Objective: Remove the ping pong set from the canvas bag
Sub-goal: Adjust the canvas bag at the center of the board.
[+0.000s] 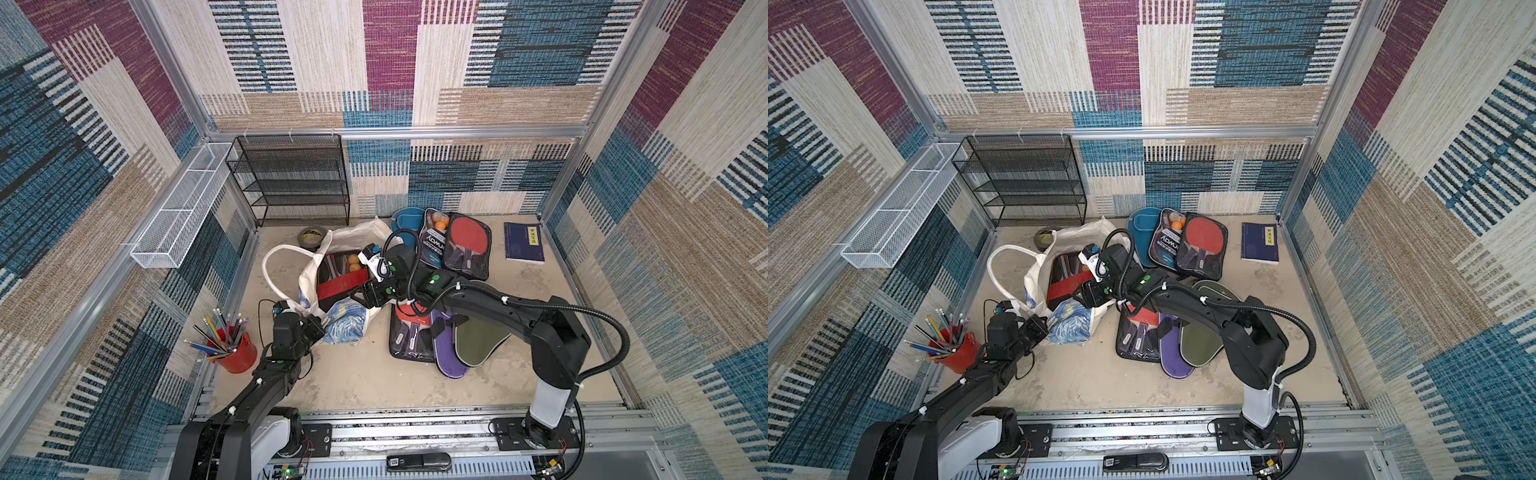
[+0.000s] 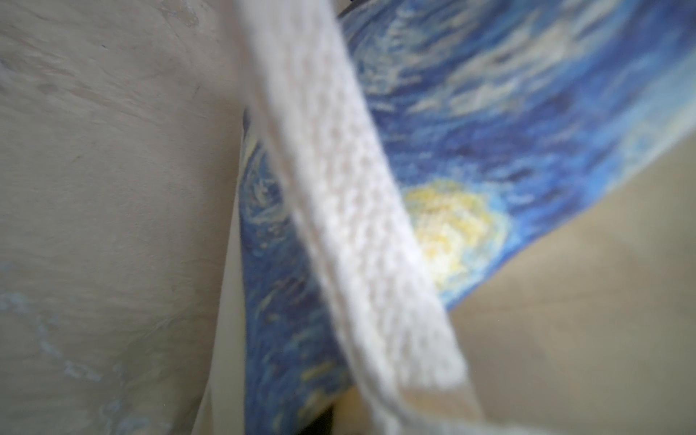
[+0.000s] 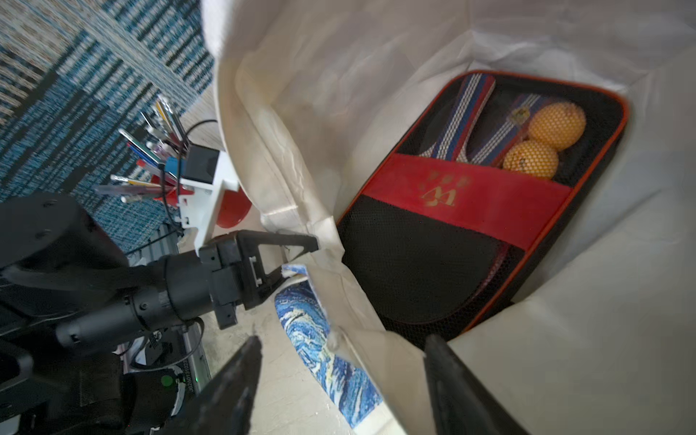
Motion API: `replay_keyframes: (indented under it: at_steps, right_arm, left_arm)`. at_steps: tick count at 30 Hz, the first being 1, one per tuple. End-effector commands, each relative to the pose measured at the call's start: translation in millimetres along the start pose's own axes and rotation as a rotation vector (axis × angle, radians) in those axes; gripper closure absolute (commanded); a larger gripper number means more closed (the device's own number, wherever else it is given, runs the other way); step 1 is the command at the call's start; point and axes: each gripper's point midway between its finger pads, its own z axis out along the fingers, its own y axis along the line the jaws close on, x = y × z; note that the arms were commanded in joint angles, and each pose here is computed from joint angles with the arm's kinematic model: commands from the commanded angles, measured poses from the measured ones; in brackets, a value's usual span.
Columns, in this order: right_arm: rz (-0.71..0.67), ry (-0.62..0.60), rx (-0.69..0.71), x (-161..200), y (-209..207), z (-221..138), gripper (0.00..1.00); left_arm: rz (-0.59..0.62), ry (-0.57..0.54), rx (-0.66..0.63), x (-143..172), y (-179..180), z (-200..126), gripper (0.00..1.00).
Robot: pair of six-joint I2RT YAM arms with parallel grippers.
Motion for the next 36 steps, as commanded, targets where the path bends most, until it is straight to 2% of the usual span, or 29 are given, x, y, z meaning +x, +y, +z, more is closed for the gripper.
replay_keyframes:
  at_steps: [1,3,4,10,15,25,26,32,36]
  right_arm:
    - [0.021,0.033,-0.003,16,-7,14,0.69]
    - [0.041,0.057,0.011,31,-15,21,0.97]
    - [0.051,0.072,0.023,39,-20,24,1.00]
    - [0.111,0.159,0.078,91,-48,38,1.00]
    - [0.139,0.205,0.126,120,-67,52,1.00]
    - [0.123,0.218,0.292,128,-102,63,1.00]
    - [0.120,0.203,0.293,122,-101,61,0.98]
    - [0.084,0.111,0.273,69,-81,45,0.64]
    - [0.082,0.071,0.248,41,-75,44,0.58]
  left_arm:
    - [-0.021,0.066,-0.092,21,24,-1,1.00]
    - [-0.031,0.058,-0.111,21,29,-2,1.00]
    - [-0.033,0.052,-0.116,20,30,-2,1.00]
    - [-0.068,0.009,-0.173,14,40,-7,1.00]
    - [-0.082,-0.013,-0.190,7,39,-10,1.00]
    - [-0.091,-0.004,-0.164,5,32,-4,1.00]
    - [-0.088,0.000,-0.162,5,32,-3,1.00]
    - [-0.085,0.015,-0.161,6,31,2,1.00]
    - [-0.087,0.026,-0.162,10,34,5,1.00]
